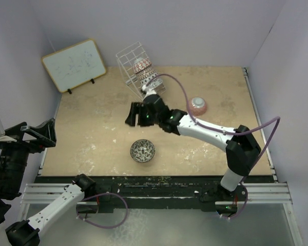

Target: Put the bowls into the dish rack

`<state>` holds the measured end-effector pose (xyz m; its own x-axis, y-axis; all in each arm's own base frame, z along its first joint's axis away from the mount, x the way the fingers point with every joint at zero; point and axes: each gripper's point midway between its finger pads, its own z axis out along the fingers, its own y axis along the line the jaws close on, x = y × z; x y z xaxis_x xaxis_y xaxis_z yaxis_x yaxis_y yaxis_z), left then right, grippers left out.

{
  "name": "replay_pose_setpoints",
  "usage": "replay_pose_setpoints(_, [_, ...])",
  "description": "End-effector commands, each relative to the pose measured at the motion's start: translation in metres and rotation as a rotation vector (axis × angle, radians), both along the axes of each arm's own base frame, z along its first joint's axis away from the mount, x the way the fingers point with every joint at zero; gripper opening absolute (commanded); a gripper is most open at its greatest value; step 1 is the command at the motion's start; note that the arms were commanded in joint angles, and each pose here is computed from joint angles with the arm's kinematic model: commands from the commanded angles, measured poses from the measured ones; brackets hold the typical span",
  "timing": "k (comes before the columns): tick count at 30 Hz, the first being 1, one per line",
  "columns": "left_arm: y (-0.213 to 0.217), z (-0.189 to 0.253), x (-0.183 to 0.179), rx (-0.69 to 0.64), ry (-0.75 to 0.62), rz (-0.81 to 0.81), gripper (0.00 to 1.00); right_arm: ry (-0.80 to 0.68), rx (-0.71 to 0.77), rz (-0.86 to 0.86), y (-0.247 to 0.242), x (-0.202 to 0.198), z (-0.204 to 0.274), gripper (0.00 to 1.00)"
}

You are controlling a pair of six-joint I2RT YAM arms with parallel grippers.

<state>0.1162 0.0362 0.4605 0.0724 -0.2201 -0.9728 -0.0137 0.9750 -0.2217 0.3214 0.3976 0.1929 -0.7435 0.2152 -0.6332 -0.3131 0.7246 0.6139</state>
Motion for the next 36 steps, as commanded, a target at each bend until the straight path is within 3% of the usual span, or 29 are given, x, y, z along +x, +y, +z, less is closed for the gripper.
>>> replay_pose_setpoints(1, [-0.008,0.01,0.008,-0.016,-0.025,-0.016,0.99,-0.049,-0.379,0.153,-0.024,-0.059,-0.028,0.71])
replay_pose_setpoints(10, [-0.011,0.01,0.012,-0.009,-0.026,-0.023,0.99,-0.077,-0.66,0.323,-0.003,-0.122,-0.069,0.69])
replay_pose_setpoints(14, [-0.006,0.011,0.007,-0.011,-0.029,-0.01,0.99,-0.086,-0.713,0.407,0.011,-0.141,-0.084,0.68])
replay_pose_setpoints(27, [0.0,0.008,0.002,-0.013,-0.022,0.003,0.99,-0.067,-0.831,0.44,0.003,-0.149,-0.114,0.55])
replay_pose_setpoints(36, [-0.001,0.003,0.004,-0.012,-0.014,0.007,0.99,-0.082,-0.862,0.455,0.004,-0.156,-0.12,0.33])
